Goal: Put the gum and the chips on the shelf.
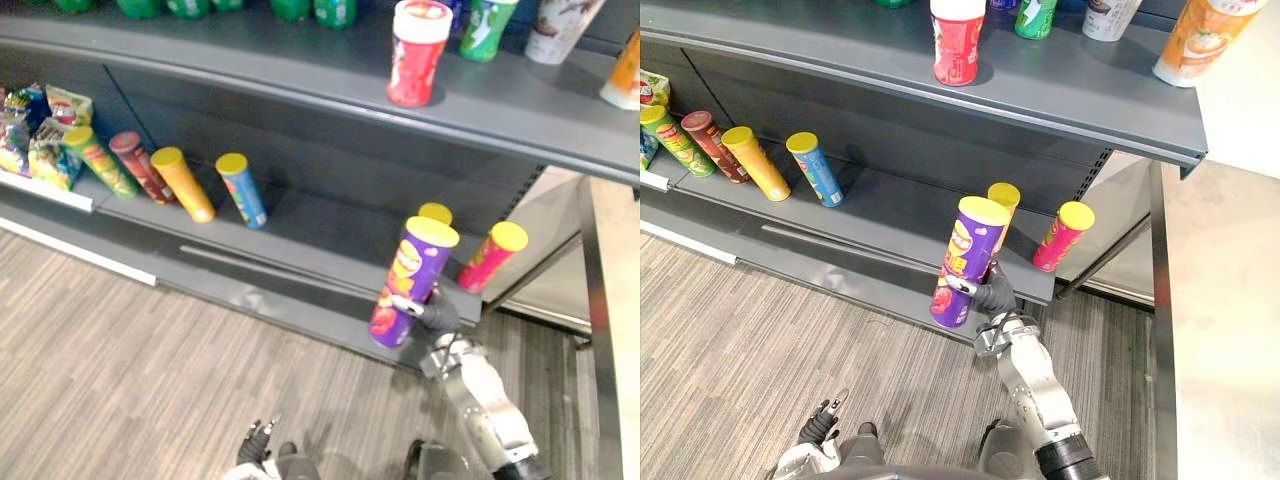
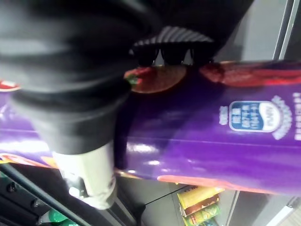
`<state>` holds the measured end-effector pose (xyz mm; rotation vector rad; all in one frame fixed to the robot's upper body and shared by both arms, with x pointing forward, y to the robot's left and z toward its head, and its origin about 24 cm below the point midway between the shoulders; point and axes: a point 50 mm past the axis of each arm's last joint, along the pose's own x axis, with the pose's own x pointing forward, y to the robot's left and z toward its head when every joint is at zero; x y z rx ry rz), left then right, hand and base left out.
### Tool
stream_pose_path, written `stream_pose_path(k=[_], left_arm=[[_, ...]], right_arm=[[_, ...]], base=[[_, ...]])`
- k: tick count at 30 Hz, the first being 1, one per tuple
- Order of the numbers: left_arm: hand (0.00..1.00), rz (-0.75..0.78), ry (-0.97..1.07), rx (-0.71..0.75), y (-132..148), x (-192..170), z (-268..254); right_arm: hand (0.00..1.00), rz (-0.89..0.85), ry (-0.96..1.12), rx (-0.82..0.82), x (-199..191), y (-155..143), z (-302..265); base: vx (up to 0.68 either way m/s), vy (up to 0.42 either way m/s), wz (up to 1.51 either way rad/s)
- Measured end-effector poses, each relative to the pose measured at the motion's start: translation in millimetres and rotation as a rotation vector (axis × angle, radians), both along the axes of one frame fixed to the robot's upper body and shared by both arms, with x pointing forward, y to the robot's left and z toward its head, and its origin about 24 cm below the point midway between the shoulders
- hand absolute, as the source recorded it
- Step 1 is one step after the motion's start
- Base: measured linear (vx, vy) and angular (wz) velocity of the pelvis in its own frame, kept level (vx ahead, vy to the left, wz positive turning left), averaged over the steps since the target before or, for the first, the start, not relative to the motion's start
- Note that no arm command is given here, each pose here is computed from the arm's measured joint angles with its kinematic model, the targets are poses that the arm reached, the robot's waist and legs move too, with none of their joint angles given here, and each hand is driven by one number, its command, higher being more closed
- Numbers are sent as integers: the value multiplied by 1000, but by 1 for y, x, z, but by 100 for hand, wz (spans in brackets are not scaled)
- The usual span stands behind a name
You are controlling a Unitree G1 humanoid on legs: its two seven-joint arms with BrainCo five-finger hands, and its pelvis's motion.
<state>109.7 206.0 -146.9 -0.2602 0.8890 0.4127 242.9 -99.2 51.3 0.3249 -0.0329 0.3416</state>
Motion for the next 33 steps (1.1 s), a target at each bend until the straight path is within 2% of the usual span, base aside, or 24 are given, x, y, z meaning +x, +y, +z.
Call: stream_pose_path(k=[4,7,11,14,24,29,33], left_arm=[[0,74,-2,9,10,-5,0],[0,97,2,19,17,-4,1],[0,123,83,11,16,-25,-7],[0,117,108,33,24,-32,-7],[0,71,116,29,21,-35,-8],[0,54,114,22,20,-35,-9],[0,23,98,23,17,-27,-7]], right_arm=[[100,72,20,27,-6,18,-3],[100,71,22,58,-5,18,-2],[100,22,30,53,-3,6,-6],[100,10,53,60,-7,4,-11],[100,42,74,46,-12,10,-17],[100,101,76,-41,10,25,-21],[100,96,60,-124,51,39,-10]], base=[[-8,-73,-19],[64,-9,9],[83,61,-9],[75,79,-13],[19,46,-7],[-68,-28,16],[-113,1,28]])
